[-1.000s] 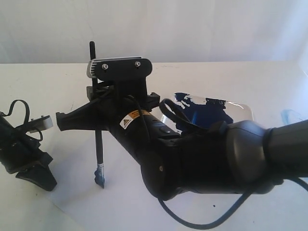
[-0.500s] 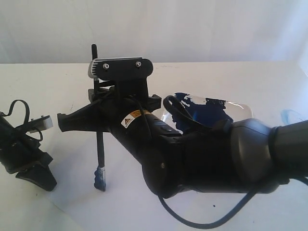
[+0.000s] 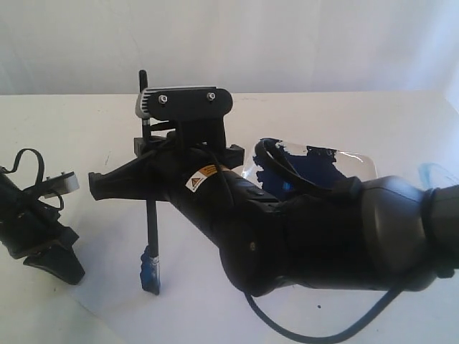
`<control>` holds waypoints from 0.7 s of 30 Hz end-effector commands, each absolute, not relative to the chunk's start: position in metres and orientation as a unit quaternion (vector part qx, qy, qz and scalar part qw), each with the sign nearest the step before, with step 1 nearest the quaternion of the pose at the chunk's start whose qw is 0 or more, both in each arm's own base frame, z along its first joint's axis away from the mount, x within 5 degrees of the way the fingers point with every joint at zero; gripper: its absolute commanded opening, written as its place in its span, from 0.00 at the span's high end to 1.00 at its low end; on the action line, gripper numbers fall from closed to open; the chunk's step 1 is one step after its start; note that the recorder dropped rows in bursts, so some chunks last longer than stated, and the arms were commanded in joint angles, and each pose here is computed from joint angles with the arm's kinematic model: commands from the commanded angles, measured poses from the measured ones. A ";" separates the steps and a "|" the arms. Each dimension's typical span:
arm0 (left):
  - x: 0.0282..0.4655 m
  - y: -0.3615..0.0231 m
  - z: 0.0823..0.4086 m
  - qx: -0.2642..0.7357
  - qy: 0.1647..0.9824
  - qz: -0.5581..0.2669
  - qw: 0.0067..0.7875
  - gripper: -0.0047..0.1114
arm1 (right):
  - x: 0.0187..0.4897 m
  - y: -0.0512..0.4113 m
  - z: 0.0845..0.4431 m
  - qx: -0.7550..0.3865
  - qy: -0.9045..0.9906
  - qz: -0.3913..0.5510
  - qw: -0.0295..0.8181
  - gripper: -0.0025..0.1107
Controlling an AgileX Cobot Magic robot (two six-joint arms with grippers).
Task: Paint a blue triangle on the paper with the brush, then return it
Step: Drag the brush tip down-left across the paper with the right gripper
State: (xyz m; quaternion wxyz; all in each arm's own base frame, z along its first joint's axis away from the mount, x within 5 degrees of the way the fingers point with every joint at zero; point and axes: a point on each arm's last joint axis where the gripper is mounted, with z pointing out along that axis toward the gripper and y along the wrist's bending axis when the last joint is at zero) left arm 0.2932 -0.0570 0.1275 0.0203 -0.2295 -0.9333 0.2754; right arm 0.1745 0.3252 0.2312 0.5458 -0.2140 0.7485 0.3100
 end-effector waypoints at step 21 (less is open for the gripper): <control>0.292 -0.056 0.128 -0.227 -0.932 0.280 0.027 0.96 | 0.166 0.320 0.243 -0.232 0.756 0.323 0.519 0.98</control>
